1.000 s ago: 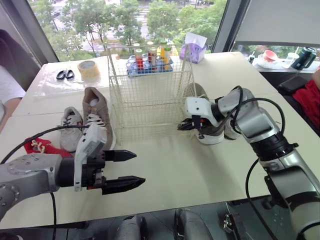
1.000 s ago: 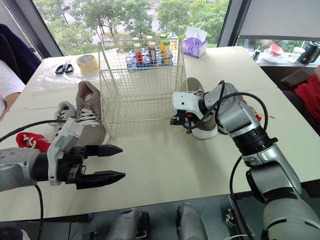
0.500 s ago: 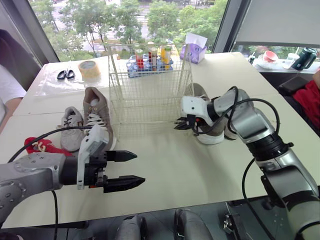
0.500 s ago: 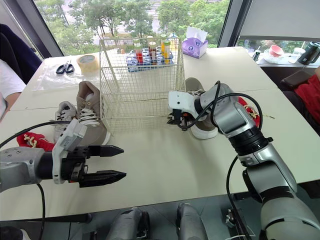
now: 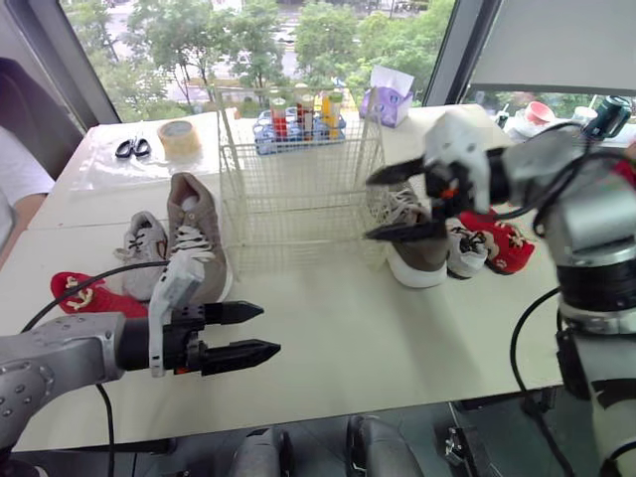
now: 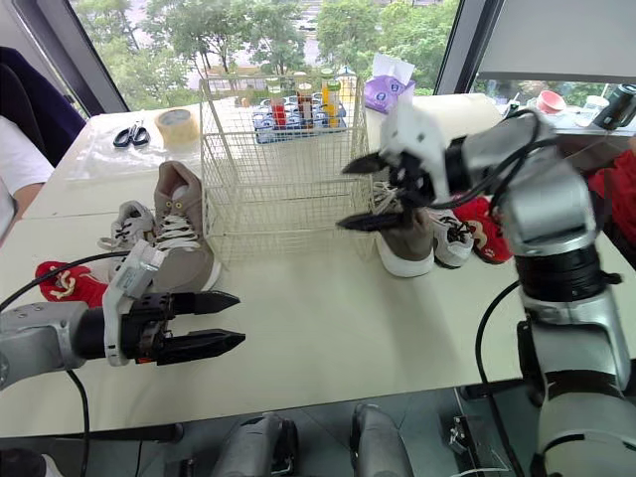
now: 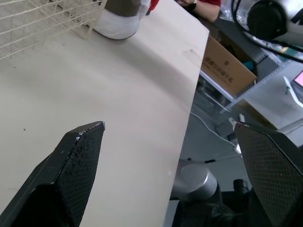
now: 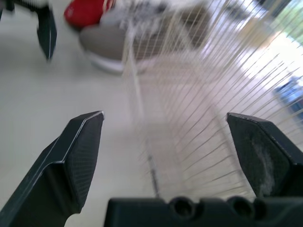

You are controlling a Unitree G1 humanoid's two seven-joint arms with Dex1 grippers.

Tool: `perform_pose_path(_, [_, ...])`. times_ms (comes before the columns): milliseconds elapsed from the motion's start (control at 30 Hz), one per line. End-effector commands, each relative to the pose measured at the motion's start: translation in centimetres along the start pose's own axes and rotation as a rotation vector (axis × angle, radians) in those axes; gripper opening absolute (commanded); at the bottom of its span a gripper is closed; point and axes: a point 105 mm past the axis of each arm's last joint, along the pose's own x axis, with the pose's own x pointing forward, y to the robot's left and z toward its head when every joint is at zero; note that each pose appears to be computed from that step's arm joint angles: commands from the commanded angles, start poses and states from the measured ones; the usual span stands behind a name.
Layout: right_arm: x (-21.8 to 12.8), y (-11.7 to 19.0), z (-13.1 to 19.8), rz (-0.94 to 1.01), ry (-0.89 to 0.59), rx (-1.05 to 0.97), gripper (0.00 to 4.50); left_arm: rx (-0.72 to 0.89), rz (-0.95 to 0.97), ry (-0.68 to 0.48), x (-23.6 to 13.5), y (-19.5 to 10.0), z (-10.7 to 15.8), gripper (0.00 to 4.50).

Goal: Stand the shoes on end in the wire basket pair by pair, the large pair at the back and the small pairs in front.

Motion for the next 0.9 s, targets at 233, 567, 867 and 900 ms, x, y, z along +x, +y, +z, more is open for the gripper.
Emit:
perform_pose_path(233, [-8.7, -3.2, -3.6, -0.886, -0.358, 0.293, 4.44, 0.081, 0.22, -0.217, 3.0, 1.6, 0.9, 4.5])
perform_pose_path(567, [-4.3, 2.6, -11.2, -0.946, -0.207, 0.504, 4.44, 0.043, 0.097, -0.177, 5.3, -0.1, -1.1, 4.5])
perform_pose_path(867, [-2.7, 0.8, -15.2, -1.012, -0.164, 0.478, 4.44, 0.074, 0.119, -0.169, 5.5, 0.7, -1.0, 4.5])
perform_pose_path(900, [-2.6, 0.7, -15.9, -1.02, -0.153, 0.49, 4.44, 0.077, 0.123, -0.166, 5.5, 0.7, -1.0, 4.5])
